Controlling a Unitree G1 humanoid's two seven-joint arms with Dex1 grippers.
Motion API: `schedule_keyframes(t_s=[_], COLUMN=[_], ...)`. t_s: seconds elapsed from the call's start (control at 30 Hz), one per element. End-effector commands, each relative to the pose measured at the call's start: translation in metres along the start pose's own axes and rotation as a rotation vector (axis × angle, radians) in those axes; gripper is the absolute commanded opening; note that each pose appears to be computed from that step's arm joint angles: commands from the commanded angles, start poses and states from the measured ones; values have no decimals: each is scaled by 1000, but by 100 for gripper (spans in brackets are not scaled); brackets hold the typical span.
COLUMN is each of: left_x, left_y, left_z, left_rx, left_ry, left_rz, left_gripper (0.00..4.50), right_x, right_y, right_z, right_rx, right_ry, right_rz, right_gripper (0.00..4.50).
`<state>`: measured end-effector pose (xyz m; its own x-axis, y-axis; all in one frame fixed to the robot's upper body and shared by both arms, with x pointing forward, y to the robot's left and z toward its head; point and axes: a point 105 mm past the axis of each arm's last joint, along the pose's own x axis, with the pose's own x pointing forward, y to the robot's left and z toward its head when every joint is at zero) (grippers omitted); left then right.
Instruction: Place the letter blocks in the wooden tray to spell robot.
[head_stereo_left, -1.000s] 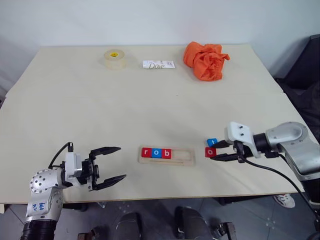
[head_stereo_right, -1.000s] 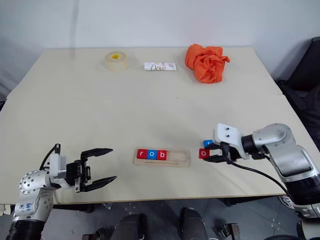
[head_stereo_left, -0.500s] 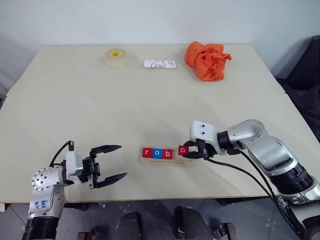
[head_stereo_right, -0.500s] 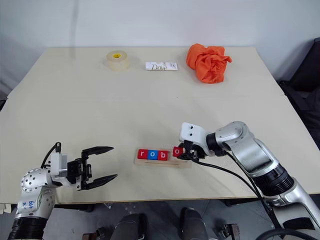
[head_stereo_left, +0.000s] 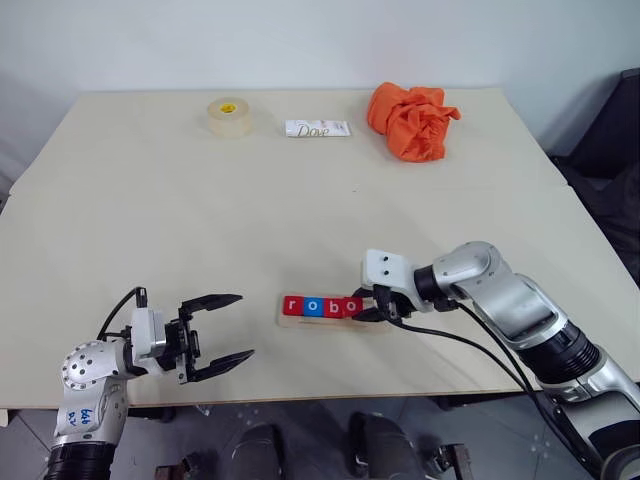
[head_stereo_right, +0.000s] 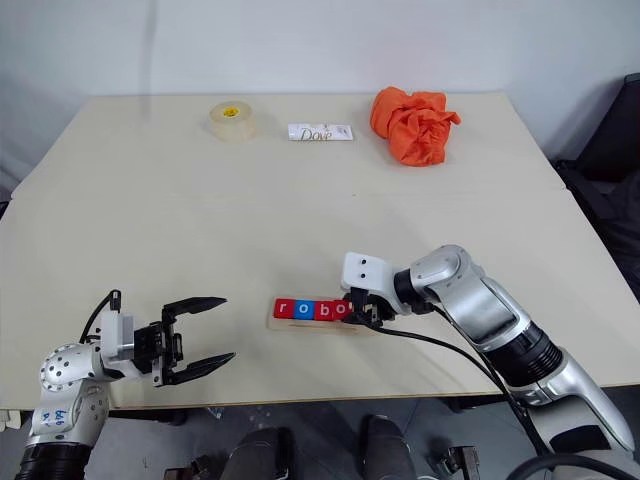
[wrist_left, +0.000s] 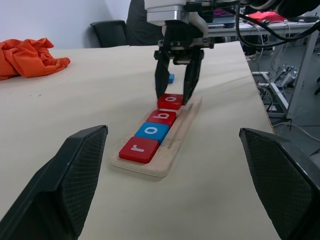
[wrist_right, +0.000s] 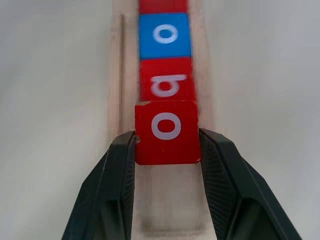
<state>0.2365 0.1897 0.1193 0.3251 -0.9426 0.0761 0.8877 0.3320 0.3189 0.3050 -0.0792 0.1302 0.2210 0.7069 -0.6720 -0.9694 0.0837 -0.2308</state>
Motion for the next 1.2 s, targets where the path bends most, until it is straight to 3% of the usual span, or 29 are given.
schedule_keyframes(t_s=[0.03,0.73,1.03,1.2], left_x=[-1,-3,-2,1], left_y=[0,3,6,8], left_z=[7,7,6,5], left_rx=[35,42,46,49], left_ry=[-11,-5,-6,-13], left_rz=[9,23,26,19], left_gripper=[450,450,450,450], right_x=[-1,5,-3,-9], right_y=[-3,1,5,5], right_z=[8,0,11,13], right_rx=[-41,-23,-33,-22], right_ry=[-15,3,-26,-46], right_rz=[-5,10,26,15], right_gripper=[145,145,446,446])
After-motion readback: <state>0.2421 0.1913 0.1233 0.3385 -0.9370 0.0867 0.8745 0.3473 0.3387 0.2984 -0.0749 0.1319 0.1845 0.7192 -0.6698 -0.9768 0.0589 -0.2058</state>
